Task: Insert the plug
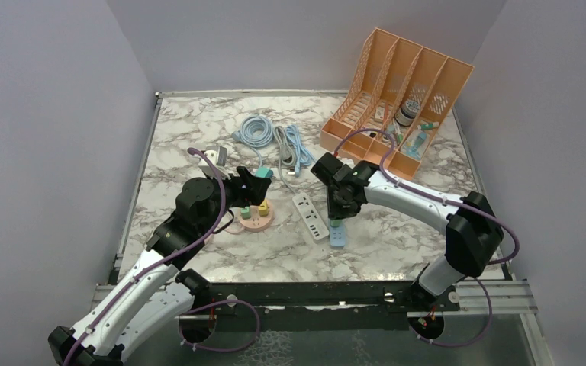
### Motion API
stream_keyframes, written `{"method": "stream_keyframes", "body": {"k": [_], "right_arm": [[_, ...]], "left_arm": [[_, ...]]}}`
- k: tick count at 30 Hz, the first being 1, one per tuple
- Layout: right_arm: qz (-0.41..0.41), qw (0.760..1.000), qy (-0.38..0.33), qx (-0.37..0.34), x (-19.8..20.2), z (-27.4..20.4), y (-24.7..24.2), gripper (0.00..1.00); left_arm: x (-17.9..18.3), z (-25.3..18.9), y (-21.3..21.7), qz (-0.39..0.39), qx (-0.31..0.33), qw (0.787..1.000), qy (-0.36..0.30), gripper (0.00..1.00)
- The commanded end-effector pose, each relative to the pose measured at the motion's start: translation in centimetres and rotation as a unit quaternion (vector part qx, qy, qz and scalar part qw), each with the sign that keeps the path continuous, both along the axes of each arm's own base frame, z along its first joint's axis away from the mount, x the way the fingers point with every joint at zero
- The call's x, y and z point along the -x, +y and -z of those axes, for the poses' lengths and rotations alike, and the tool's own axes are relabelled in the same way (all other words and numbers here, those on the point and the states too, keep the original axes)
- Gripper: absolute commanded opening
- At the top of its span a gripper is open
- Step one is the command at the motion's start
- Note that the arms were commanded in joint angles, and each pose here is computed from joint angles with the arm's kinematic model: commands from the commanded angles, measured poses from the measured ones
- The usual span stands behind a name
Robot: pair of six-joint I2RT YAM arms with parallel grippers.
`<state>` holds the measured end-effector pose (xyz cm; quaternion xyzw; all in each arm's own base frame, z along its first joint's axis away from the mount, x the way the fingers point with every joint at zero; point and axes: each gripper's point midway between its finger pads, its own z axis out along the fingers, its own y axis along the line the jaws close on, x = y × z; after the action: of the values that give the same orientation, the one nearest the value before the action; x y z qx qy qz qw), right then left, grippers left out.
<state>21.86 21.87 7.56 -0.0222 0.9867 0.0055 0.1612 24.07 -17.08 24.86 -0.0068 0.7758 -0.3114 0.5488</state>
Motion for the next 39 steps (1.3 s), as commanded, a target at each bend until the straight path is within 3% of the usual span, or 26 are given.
{"method": "stream_keyframes", "body": {"k": [1, 6, 13, 26, 28, 30, 34, 39], "right_arm": [[0.018, 0.997, 0.025, 0.065, 0.3, 5.7, -1.5, 0.01], [0.018, 0.998, 0.021, 0.059, 0.4, 5.8, -1.4, 0.01], [0.059, 0.996, -0.038, 0.053, 0.6, 4.1, -1.6, 0.02], [0.107, 0.979, -0.082, 0.155, 0.6, 3.2, -5.7, 0.01], [0.069, 0.987, -0.07, 0.131, 0.4, 3.6, -4.2, 0.01], [0.0, 0.997, -0.046, 0.059, 0.6, 4.0, -0.9, 0.01], [-0.067, 0.996, -0.026, -0.043, 1.5, 3.5, 2.9, 0.02], [-0.032, 0.999, -0.032, -0.005, 1.6, 4.0, 0.9, 0.07]], "left_arm": [[0.0, -0.4, 0.2, -0.003, 0.003, 1.0, -0.006, 0.77], [0.0, -0.3, 0.2, -0.002, 0.003, 1.0, -0.005, 0.77], [-0.1, -0.3, 0.1, -0.001, 0.003, 1.0, -0.005, 0.77], [0.0, -0.1, 0.0, 0.0, 0.003, 1.0, -0.002, 0.77], [-0.1, 0.0, 0.1, -0.001, 0.002, 1.0, -0.001, 0.77], [0.0, -0.1, 0.1, 0.0, 0.003, 1.0, -0.002, 0.77], [0.0, -0.1, 0.1, -0.001, 0.001, 1.0, -0.001, 0.77], [0.0, -0.2, 0.1, 0.0, 0.003, 1.0, -0.002, 0.77]]}}
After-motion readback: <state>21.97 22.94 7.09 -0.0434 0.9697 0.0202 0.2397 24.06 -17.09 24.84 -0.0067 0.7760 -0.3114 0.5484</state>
